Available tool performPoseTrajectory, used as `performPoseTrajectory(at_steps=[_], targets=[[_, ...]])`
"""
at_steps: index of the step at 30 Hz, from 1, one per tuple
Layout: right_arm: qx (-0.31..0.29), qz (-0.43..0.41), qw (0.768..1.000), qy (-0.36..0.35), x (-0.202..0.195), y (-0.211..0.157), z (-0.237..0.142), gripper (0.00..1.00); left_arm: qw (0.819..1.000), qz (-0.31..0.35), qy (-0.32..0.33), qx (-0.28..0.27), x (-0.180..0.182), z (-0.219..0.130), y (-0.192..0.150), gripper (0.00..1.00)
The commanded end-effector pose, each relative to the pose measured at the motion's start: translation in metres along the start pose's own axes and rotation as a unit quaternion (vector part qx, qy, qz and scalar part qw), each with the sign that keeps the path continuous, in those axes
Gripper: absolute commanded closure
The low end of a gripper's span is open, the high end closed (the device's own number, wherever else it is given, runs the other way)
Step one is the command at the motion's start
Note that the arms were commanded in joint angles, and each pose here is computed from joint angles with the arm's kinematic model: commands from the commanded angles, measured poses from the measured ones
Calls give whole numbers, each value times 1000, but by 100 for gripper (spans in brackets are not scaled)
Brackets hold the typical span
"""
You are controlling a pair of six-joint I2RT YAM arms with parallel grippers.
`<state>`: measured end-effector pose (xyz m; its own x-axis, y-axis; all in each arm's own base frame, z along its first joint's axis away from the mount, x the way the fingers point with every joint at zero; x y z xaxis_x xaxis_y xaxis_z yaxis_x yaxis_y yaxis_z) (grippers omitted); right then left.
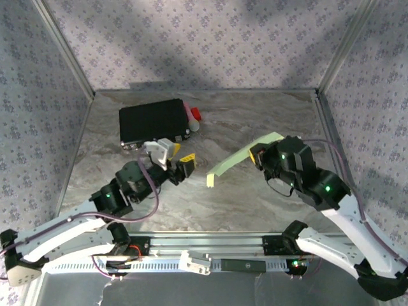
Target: Fold the paper box
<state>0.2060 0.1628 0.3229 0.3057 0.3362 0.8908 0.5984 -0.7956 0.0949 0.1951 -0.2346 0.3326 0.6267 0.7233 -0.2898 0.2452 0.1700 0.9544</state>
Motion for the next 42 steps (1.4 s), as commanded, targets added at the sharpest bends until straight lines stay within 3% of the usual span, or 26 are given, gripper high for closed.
performPoseTrajectory(at_steps=[1,4,7,10,16,27,31,42], targets=[[-43,19,999,-22,-12,2,-9,100,997,-57,44,30,22,-12,-3,36],[-52,19,998,-10,1,1,-8,100,990,-91,42,100,30,-5,-35,43],[-54,28,998,-12,8,3,0,100,981,-113,27,159,34,11,-84,56],[-60,44,997,-15,11,8,8,100,978,-162,12,132,46,25,-111,65],[-68,68,995,-26,4,13,20,100,965,-238,-55,93,56,64,-122,74],[-62,109,992,-32,-1,26,41,100,945,-287,-148,59,51,115,-124,72],[-61,124,990,-20,3,34,46,100,943,-292,-155,38,50,109,-124,71],[-53,150,987,-17,-2,42,63,100,943,-282,-168,49,33,116,-132,68]])
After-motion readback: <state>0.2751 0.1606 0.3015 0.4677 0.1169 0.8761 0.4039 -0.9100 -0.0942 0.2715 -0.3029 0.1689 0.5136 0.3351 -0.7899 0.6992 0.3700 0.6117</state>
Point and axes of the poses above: each hand's point on the last joint's axis, 136 mm out from that joint toward the fingers, its own z axis out along the fingers, its own x axis along the line the jaws close on, y = z × x, the point moved 1 cm from there along -z, back along the fingers, and after that the axes turned 3 degrees about -z, right-handed, at the moved point
